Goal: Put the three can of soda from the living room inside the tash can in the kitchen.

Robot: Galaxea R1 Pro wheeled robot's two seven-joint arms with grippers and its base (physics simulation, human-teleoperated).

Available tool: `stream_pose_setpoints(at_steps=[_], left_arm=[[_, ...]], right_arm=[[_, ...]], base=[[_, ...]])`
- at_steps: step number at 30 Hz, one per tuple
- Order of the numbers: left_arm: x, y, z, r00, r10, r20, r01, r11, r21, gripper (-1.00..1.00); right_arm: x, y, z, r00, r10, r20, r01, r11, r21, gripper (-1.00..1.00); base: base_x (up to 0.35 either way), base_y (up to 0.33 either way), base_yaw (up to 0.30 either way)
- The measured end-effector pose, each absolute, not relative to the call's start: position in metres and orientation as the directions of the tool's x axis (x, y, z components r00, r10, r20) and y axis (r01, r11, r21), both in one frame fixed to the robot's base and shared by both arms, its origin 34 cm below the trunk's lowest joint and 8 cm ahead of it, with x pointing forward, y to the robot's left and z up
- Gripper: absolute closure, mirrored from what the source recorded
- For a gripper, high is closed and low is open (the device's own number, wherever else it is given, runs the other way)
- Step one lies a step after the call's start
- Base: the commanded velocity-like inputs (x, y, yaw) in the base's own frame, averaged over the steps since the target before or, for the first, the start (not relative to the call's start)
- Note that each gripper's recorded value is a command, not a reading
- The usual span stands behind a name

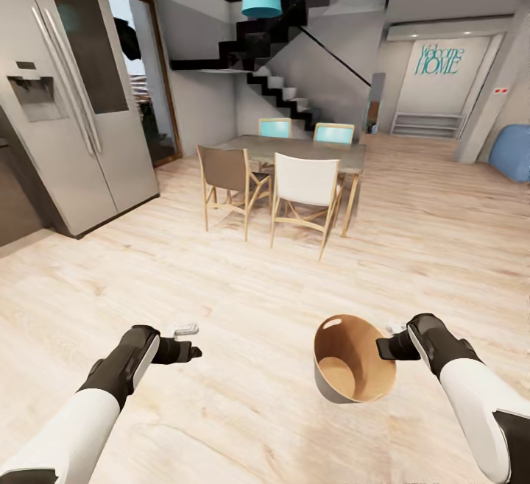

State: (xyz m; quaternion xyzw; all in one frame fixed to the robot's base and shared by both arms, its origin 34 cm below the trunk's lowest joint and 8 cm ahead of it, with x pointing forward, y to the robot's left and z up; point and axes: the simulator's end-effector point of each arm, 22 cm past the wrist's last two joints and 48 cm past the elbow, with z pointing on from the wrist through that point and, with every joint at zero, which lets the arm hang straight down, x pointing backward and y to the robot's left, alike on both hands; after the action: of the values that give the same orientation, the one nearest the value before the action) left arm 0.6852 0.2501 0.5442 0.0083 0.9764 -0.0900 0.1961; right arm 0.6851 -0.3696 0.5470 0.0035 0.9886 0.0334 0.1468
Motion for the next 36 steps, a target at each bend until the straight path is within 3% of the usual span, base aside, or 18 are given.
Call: stream_pose_setpoints(at_steps=[26,36], left_arm=[[0.679,0.251,0.527,-0.935,-0.018,-0.355,0.047,0.984,-0.173,-1.0],[0.679,0.25,0.527,-0.934,-0.016,-0.356,0.048,0.984,-0.171,-1.0]], right_arm=[[0.682,-0.358,0.531,-0.964,0.022,-0.265,-0.002,0.996,0.088,1.0],[0.682,-0.358,0.53,-0.964,0.021,-0.265,-0.002,0.996,0.088,1.0]], base=[[0.0,0.0,-0.07],[0.086,0.0,-0.213]])
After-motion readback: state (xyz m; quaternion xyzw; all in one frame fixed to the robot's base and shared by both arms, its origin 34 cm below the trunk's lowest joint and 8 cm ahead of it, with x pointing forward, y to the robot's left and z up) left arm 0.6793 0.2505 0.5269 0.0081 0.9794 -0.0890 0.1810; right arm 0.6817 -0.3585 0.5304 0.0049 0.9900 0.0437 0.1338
